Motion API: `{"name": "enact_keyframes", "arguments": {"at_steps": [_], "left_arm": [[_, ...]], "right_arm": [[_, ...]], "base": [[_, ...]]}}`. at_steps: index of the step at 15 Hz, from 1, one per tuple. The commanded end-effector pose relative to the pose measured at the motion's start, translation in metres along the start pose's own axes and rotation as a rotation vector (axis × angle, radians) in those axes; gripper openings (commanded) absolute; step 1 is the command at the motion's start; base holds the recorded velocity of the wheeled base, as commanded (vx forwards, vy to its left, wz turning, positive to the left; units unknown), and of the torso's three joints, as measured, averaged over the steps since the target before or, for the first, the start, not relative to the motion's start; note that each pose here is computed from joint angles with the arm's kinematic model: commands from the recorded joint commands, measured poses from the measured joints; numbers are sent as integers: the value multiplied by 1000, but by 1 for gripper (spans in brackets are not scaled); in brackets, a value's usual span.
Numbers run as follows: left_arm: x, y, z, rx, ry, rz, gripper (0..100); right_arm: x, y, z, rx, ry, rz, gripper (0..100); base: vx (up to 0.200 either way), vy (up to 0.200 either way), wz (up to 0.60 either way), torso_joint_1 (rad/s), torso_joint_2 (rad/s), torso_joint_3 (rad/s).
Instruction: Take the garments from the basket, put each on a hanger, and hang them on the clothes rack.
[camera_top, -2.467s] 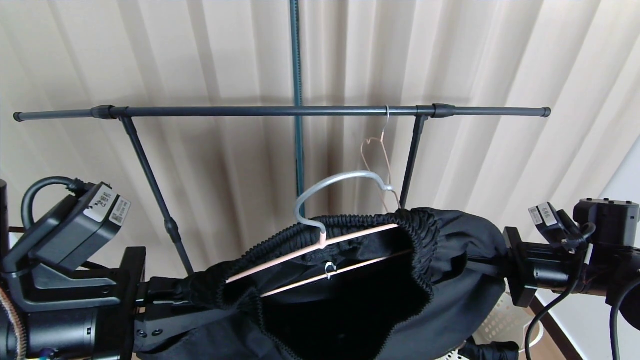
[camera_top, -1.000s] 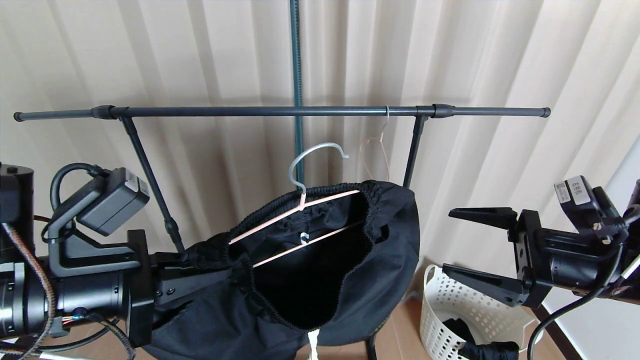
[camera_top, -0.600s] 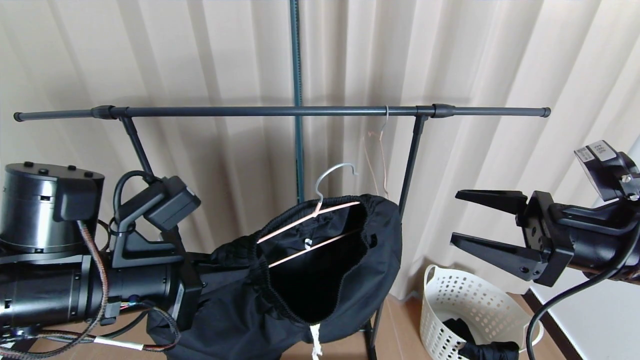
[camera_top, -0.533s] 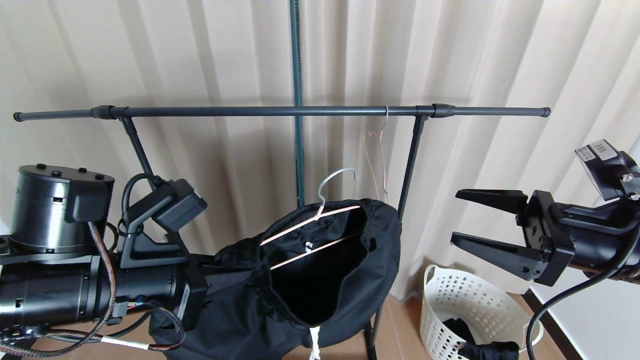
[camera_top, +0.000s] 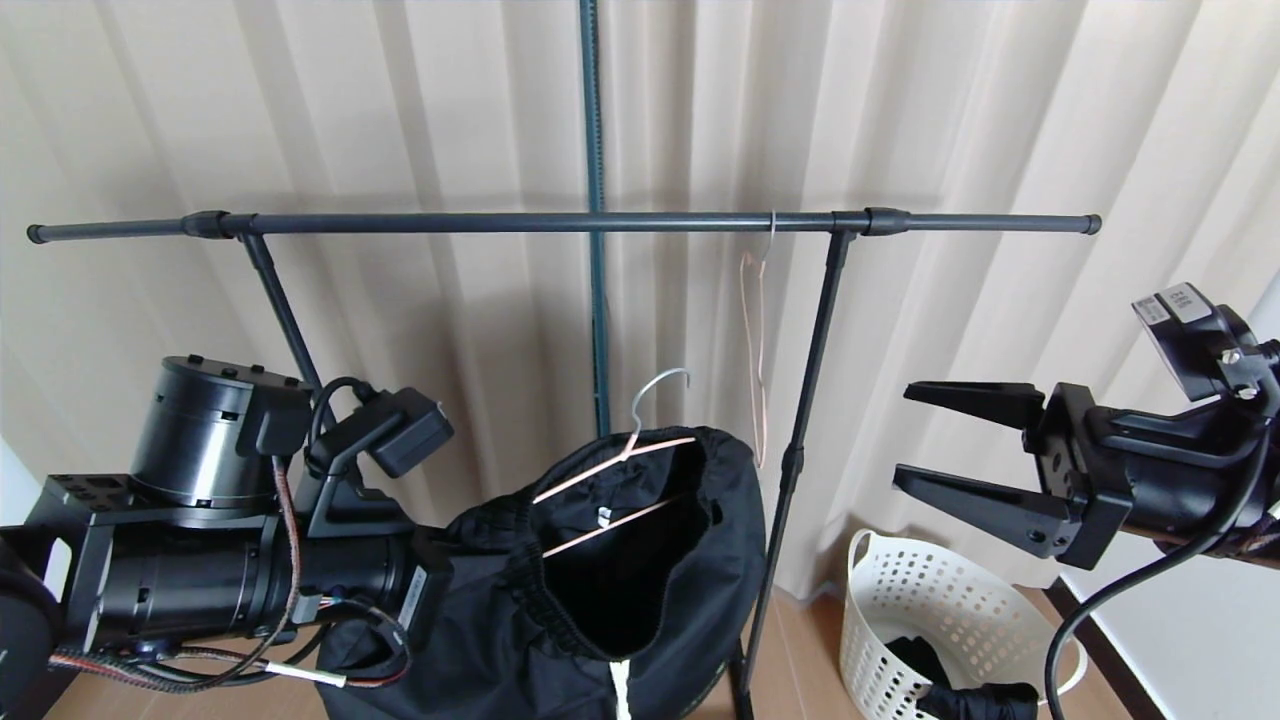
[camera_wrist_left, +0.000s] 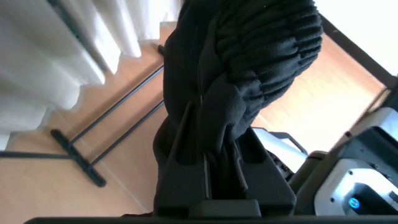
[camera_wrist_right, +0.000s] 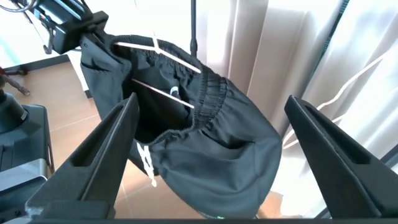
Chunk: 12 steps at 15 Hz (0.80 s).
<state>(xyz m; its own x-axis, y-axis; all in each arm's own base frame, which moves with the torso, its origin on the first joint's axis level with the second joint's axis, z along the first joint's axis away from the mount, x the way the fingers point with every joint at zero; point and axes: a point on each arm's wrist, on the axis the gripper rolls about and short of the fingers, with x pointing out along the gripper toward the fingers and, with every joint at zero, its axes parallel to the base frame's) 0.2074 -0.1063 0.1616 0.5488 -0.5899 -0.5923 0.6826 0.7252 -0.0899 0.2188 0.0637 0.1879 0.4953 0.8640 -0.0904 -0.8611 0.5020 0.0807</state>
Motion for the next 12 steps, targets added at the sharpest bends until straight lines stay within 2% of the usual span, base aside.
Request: {"name": "enact_keyframes", "arguments": {"at_steps": [1,3,5,6,8,12], "left_arm": [[5,3,-1,-16,17,13,0],[8,8,-1,-37,26,56,0],[12,14,3,-88,20,74,0],[14,17,14,-152,-8,87,0],[17,22,30,-216,-51,126,0],[35,40,62,-304,-123,172,0]], "right_arm": [[2,-2,-2,7,7,1,100],[2,-3,-3,11,10,1,100],[2,-3,-3,11,10,1,100],[2,-3,-3,11,10,1,100],[3,-3,-3,12,11,1,100],[3,-3,-3,12,11,1,100]], "base": [[0,0,0,0,0,0],[0,0,0,0,0,0],[0,0,0,0,0,0],[0,0,0,0,0,0],[0,0,0,0,0,0],[0,0,0,0,0,0]]}}
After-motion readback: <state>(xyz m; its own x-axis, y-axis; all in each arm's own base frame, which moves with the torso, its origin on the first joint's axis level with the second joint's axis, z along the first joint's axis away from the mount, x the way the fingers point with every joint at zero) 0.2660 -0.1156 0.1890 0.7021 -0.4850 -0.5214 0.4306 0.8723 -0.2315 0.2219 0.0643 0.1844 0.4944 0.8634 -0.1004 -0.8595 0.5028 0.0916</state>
